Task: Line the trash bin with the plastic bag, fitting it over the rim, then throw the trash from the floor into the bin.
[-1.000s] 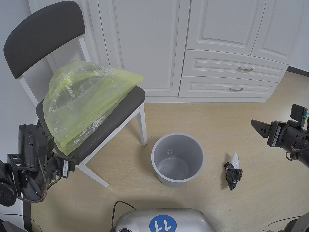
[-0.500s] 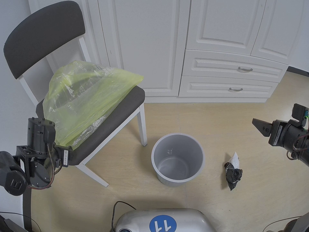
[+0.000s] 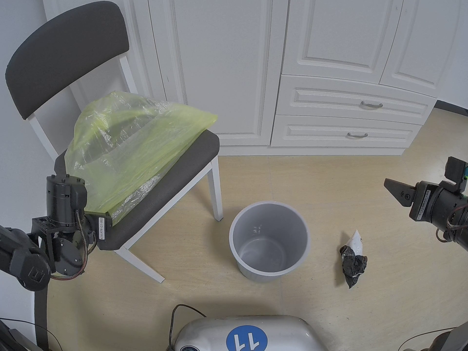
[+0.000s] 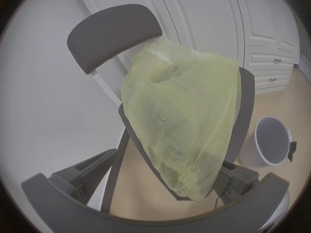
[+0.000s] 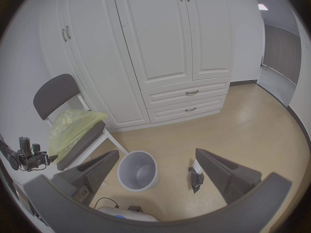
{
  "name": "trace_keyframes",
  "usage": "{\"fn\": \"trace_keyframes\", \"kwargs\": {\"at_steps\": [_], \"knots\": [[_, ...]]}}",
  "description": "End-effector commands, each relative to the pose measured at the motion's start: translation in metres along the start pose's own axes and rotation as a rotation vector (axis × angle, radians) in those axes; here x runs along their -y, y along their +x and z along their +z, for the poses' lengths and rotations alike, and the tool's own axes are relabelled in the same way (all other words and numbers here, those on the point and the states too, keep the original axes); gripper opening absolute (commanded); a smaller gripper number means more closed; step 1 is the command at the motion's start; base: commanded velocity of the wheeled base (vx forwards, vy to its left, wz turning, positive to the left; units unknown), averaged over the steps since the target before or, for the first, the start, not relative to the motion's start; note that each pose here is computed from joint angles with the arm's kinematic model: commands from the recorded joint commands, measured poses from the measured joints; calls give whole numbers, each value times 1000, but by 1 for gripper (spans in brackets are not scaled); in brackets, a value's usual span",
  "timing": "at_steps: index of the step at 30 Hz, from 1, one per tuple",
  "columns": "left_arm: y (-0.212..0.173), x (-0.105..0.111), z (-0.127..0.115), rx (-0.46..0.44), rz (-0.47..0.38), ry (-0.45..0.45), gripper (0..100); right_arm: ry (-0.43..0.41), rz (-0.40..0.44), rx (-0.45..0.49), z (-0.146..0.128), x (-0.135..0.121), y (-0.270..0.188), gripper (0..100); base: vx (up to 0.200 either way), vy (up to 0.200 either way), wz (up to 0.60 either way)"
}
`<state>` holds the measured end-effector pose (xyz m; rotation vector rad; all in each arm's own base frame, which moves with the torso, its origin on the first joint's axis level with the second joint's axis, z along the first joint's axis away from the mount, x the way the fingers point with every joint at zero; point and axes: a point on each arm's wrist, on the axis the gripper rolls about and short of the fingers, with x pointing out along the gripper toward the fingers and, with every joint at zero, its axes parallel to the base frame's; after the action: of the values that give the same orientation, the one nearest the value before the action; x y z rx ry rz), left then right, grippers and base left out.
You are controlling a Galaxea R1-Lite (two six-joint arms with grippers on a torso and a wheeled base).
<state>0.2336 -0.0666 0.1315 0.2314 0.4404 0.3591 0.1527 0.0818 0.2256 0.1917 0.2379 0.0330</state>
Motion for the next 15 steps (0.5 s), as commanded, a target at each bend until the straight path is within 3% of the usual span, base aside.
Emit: {"fn": "trace_keyframes", "kwargs": {"at_steps": [1,8,15], "knots": [[0,1,-4,-11,1,9,0,1,2,5,1,1,-2,100,0,0,0],[-3,0,-9,-20,3,17,0,2,2,3,0,1,-2,100,0,0,0],[-10,-5,-7,42,-4,-27,0,-1,25,-11,-1,0,0,100,0,0,0]]}}
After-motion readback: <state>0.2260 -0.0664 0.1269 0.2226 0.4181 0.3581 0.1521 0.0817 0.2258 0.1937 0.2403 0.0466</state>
